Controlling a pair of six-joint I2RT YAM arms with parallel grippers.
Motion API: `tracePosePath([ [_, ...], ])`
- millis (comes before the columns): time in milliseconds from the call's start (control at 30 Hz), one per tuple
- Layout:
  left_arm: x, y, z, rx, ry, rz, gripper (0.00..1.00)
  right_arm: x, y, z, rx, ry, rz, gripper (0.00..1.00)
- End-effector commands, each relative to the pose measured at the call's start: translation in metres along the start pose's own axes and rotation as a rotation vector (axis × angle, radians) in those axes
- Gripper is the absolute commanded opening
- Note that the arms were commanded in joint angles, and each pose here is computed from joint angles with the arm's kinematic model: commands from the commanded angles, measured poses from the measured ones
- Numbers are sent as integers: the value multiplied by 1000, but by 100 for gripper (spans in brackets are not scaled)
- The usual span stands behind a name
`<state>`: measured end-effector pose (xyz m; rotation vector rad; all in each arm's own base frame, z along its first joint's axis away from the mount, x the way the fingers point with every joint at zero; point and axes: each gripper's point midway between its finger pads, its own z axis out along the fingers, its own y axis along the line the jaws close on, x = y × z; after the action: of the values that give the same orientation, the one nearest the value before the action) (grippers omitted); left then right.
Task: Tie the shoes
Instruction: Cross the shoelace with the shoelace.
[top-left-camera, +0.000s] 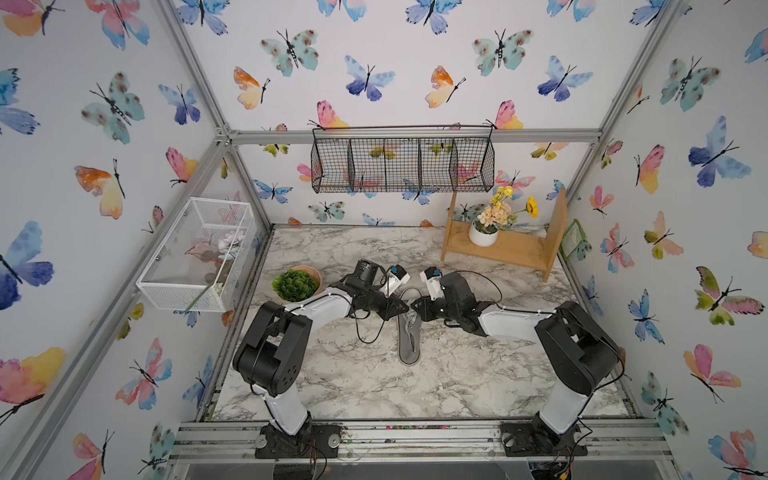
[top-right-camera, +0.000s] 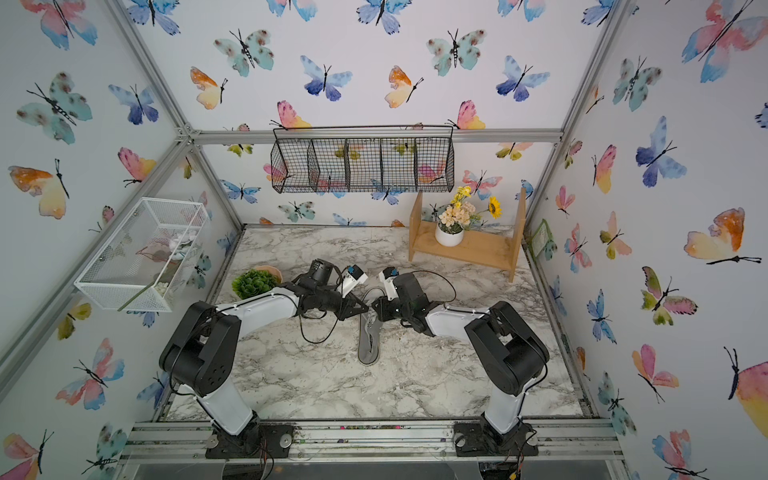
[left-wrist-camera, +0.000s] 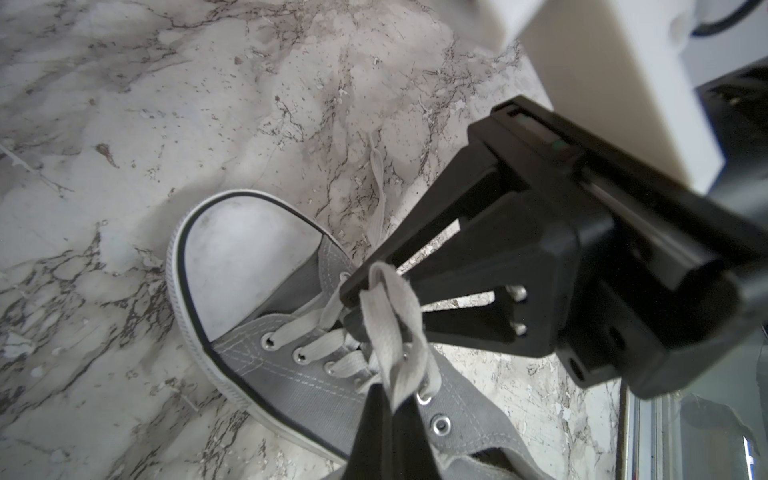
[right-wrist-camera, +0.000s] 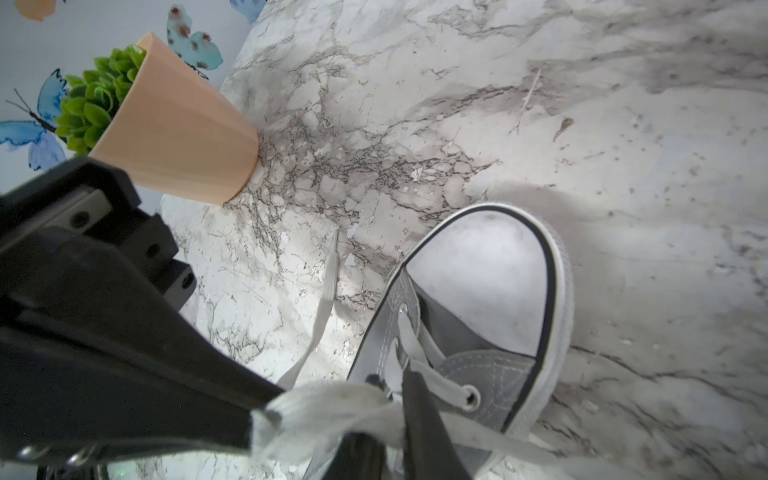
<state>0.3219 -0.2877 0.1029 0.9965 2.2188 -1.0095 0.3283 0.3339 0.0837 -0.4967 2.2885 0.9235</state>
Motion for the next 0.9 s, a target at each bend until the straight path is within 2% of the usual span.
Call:
tracePosePath([
  [0,-11,-12,-13,43,-45,16,0,-5,24,-13,-99,-3,-79,12],
  [267,-12,-9,-13,34,-49,0,0,11,61,-34,-303,59,-115,10],
  [633,-6,-3,-7,22,-27,-23,0,36,77,-34,-448,187,-52,9],
  [867,2,-6,9,50,12,-24,0,46,74,-30,-480,253,34,14],
])
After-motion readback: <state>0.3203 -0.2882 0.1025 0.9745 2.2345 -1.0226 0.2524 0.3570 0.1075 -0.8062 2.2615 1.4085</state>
